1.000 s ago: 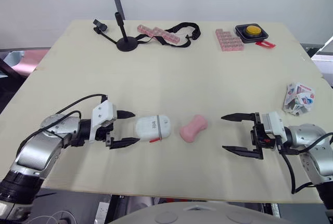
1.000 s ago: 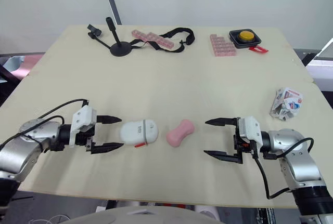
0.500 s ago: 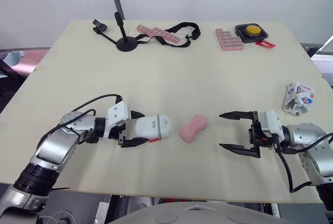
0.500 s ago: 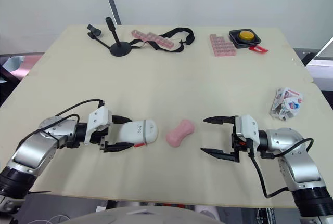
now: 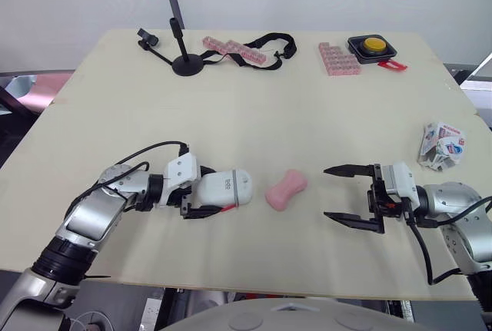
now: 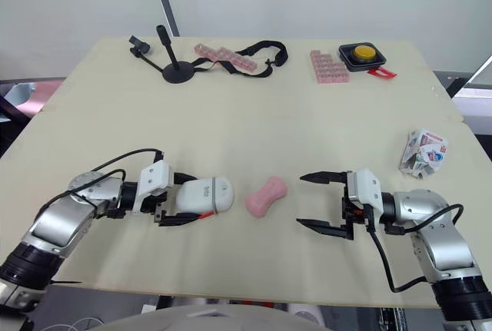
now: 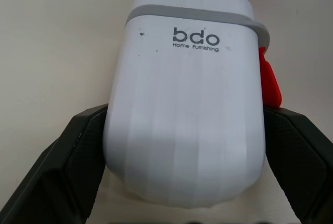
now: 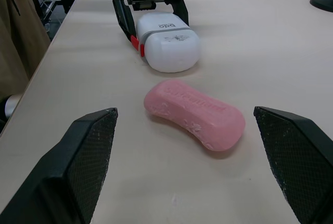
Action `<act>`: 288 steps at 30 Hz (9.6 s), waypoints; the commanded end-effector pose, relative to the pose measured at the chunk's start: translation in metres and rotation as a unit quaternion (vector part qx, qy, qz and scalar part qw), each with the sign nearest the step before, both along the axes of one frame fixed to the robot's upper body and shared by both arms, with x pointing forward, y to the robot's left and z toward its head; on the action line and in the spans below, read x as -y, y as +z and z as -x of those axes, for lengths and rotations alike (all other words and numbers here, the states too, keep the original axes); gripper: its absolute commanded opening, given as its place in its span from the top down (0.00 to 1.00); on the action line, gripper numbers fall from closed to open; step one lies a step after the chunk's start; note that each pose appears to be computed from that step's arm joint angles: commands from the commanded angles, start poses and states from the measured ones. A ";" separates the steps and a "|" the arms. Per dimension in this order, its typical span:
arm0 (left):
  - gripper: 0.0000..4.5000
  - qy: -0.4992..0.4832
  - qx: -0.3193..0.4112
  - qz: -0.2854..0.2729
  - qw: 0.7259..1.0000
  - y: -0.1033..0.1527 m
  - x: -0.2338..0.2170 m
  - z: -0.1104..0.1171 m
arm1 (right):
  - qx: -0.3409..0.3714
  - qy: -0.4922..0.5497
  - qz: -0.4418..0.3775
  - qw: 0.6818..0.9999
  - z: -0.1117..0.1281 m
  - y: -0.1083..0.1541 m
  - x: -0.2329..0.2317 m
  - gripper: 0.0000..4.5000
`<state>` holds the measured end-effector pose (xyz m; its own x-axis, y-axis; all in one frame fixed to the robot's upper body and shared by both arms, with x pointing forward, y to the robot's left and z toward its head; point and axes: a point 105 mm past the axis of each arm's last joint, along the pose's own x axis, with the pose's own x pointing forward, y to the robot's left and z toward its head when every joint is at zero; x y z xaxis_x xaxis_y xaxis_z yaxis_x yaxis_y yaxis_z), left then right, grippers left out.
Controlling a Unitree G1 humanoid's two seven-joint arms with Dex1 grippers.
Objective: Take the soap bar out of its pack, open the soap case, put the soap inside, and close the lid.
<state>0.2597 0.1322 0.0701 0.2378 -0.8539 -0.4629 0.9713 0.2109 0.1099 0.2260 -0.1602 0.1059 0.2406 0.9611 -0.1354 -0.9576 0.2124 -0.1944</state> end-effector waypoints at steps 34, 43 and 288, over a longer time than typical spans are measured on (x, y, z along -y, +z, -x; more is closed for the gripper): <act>0.22 -0.020 0.097 0.029 0.995 0.017 -0.001 -0.012 | -0.062 -0.009 -0.035 0.997 0.000 0.033 -0.008 0.00; 0.22 -0.068 0.230 0.095 0.966 0.058 0.027 0.006 | -0.290 -0.054 -0.046 0.954 -0.007 0.056 -0.047 0.00; 0.22 -0.116 0.040 -0.270 0.955 0.054 -0.023 -0.019 | -0.015 0.043 -0.018 0.999 0.020 -0.030 -0.001 0.01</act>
